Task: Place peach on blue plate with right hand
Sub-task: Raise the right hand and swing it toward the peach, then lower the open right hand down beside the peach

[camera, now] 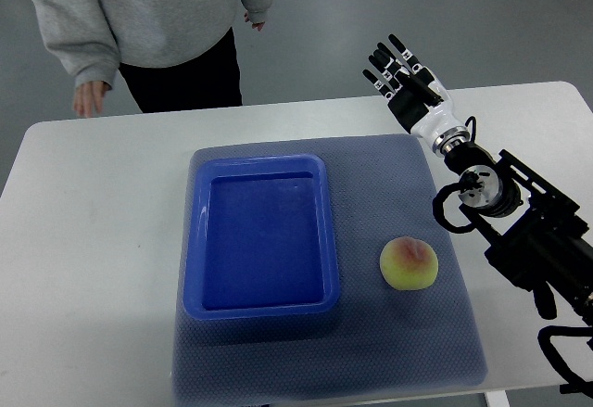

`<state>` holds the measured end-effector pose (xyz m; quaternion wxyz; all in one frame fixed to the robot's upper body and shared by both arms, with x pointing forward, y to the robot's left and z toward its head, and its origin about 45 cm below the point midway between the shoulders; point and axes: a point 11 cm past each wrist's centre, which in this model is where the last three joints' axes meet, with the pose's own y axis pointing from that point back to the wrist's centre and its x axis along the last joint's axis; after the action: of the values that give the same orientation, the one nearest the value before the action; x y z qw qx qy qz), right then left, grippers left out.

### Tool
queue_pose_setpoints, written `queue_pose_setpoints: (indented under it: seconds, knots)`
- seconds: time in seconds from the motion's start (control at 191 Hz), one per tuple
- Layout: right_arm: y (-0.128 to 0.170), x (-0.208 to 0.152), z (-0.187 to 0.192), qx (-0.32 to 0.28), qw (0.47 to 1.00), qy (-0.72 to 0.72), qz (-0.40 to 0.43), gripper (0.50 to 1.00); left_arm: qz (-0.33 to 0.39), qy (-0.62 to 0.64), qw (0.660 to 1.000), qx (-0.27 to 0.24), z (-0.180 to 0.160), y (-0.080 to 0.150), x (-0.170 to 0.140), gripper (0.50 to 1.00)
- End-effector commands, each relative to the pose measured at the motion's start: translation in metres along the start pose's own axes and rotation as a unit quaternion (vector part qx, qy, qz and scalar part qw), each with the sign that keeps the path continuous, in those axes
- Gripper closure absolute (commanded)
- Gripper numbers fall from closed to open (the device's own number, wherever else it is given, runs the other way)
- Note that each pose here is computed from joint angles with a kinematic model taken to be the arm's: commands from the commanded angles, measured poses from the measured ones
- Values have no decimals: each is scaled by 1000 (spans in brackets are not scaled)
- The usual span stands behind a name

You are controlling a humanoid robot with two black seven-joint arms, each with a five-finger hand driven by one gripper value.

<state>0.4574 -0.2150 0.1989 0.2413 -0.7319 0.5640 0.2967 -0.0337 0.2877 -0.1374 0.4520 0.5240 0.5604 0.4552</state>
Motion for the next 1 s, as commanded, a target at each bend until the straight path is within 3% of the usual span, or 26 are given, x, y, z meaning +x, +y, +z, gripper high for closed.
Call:
queue_pose_setpoints:
  seconds: [0.0,0.314,0.56,0.565,0.639,0.691,0.702,0.764,0.812,0.817,0.859,0.927,0.932,0.995]
  knots:
    - [0,-1,0,0,1000,0,-1,570,0,0,1000,0,0,0,0,500]
    - [-3,-7,-5,-3,1000,19,-16,570,0,2,1000,0,0,0,0,500]
    - [-5,-14,-17,-58,973,215,-66,570,-2,0,1000,0,0,0,-1,500]
    - [-4,-14,-24,-79,954,278,-82,570,-1,0,1000,0,0,0,-1,500]
    - [1,-10,-30,-122,912,377,-107,570,-2,0,1000,-1,1,0,-1,500]
    - [1,-10,-30,-122,912,377,-107,570,-2,0,1000,-1,1,0,-1,500]
    - [6,-14,-35,-160,867,450,-143,570,-2,-1,1000,-3,4,1,-1,500]
    - [18,-10,-39,-213,809,520,-175,570,-2,-2,1000,-5,6,1,-1,500]
    - [18,-10,-39,-213,808,520,-175,570,-2,-2,1000,-5,6,1,-1,500]
    - [25,-9,-46,-252,756,571,-197,570,-2,-2,1000,-6,7,1,-1,500]
    - [31,-8,-55,-279,716,605,-209,570,-2,-2,1000,-6,7,1,-1,500]
    - [34,-7,-59,-294,698,617,-213,570,-2,-2,1000,-6,7,1,-2,500]
    - [41,-7,-77,-325,656,644,-221,570,-3,-2,1000,-6,7,1,-2,500]
    - [48,-16,-105,-355,613,670,-224,570,-2,-2,1000,-6,7,1,-2,500]
